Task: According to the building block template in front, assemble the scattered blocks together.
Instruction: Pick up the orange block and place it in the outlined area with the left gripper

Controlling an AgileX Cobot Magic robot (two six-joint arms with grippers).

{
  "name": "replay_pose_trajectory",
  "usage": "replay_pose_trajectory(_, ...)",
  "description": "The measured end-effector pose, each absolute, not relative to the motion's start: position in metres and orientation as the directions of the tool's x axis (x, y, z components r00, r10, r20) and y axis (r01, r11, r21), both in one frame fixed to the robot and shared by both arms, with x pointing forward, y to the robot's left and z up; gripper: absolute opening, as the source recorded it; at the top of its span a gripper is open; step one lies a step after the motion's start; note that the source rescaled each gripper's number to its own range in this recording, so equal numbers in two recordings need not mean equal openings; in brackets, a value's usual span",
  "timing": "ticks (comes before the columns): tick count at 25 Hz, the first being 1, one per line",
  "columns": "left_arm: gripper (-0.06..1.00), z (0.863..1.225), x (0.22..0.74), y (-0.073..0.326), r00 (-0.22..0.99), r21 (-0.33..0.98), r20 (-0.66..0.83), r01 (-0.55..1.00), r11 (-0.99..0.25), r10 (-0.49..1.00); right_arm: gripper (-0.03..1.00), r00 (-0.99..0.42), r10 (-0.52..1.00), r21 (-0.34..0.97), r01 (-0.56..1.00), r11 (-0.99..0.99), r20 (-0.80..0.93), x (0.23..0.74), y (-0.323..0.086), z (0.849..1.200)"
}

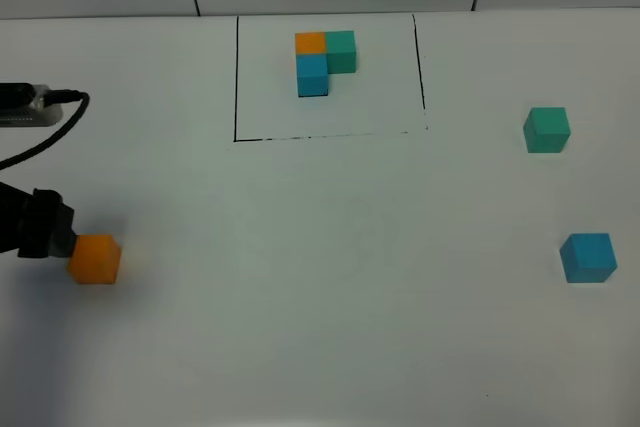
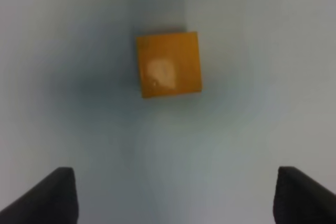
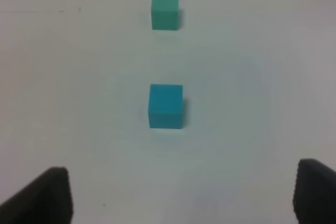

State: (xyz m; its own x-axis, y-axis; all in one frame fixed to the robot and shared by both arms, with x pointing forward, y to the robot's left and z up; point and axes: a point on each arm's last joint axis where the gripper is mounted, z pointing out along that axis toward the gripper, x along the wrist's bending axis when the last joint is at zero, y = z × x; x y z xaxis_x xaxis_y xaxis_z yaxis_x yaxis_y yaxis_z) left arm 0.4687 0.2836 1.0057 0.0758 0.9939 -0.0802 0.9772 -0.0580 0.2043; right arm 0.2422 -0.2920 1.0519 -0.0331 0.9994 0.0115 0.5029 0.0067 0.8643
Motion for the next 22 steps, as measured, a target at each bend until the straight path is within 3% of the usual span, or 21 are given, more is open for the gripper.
replay_pose_trajectory(6,0.69,0.987,0.485,0.286,0.034,0.123,-0.057,0.992,-0.026,0.998,0.73,-0.035,0.999,0.864,0.503,0.006,0.013,0.242,-0.292,1.052)
replay_pose_trajectory(10,0.69,0.978,0.490,0.277,0.080,0.109,-0.038,0.991,-0.076,0.996,0.73,-0.037,0.999,0.864,0.503,0.005,0.016,0.242,-0.292,1.052)
replay_pose_trajectory(22,0.69,0.969,0.502,0.264,0.098,0.173,-0.030,0.981,-0.091,0.995,0.73,-0.036,0.999,0.864,0.503,0.003,0.018,0.242,-0.292,1.052)
